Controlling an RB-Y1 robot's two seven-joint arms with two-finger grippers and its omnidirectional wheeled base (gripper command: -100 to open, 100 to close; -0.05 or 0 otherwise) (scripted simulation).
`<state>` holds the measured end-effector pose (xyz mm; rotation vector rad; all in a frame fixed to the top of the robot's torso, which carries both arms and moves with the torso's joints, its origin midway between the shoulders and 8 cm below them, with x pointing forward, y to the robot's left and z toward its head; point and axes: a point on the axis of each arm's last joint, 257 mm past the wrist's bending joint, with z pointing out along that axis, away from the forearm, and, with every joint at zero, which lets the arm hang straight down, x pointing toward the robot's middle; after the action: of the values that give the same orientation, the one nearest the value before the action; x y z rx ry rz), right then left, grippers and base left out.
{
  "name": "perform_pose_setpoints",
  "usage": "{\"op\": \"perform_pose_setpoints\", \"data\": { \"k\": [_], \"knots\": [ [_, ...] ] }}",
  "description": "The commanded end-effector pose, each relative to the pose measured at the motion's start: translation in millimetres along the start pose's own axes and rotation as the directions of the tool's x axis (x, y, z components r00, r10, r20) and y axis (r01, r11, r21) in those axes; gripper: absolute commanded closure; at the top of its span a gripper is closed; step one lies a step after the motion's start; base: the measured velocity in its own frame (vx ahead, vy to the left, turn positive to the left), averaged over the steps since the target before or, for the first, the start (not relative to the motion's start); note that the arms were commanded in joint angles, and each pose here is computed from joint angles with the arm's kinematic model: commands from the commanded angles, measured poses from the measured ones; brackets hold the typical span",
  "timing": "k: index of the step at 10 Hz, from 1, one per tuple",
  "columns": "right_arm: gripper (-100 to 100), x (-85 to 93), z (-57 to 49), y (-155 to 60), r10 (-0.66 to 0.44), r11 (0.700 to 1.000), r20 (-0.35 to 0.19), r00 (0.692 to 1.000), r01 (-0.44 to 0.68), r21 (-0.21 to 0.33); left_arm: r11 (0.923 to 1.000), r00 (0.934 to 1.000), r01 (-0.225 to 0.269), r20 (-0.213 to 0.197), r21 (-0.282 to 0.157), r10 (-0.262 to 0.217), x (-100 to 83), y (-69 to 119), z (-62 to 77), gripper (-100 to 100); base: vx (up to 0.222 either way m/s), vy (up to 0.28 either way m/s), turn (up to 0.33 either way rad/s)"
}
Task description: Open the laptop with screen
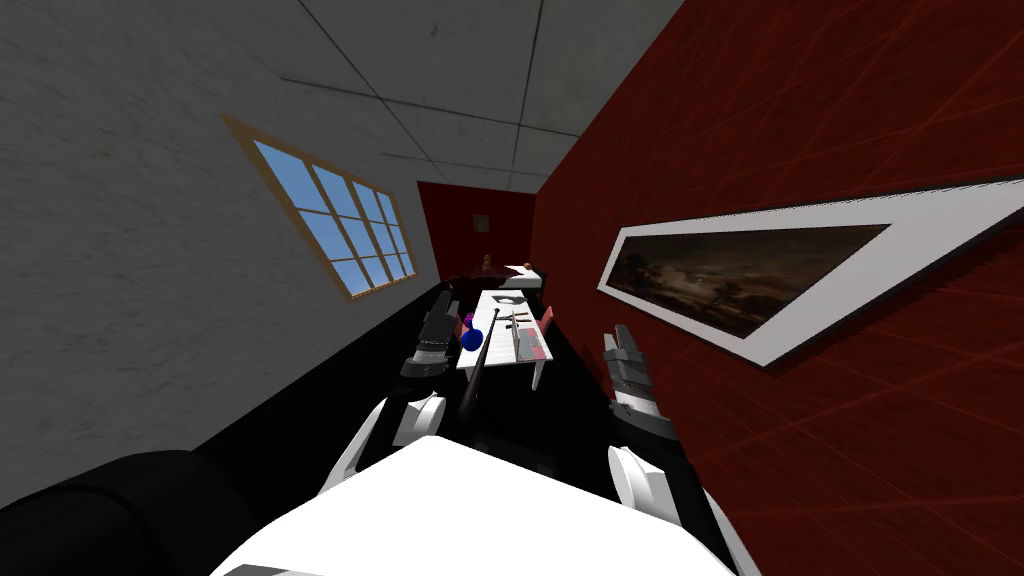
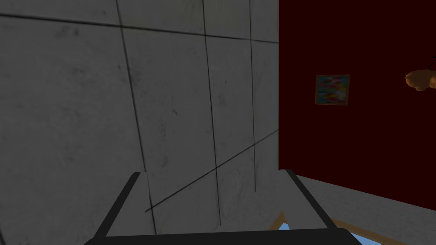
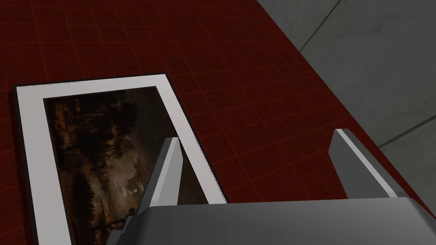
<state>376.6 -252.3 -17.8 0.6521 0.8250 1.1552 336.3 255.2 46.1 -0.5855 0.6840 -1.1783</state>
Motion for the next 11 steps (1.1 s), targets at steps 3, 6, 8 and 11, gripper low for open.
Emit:
{"op": "perform_pose_setpoints", "data": {
  "k": [3,6,8,11],
  "knots": [
    [0,0.0,0.0,0.1,0.0,1.0,0.0,1.0,0.0,0.0,1.0,1.0,0.0,0.0,0.0,0.0,0.0,-0.1,0.0,0,0.0,0.0,0.0],
    [0,0.0,0.0,0.1,0.0,1.0,0.0,1.0,0.0,0.0,1.0,1.0,0.0,0.0,0.0,0.0,0.0,-0.1,0.0,0,0.0,0.0,0.0],
    [0,0.0,0.0,0.2,0.0,1.0,0.0,1.0,0.0,0.0,1.0,1.0,0.0,0.0,0.0,0.0,0.0,-0.2,0.0,0,0.0,0.0,0.0],
    [-100,6.2,-1.0,-8.0,-0.094,0.996,-0.05,0.994,0.094,0.001,1.0,1.0,0.0,0.0,0.0,0.0,0.0,0.0,0.0,0,0.011,0.018,-0.002]
  ]
}}
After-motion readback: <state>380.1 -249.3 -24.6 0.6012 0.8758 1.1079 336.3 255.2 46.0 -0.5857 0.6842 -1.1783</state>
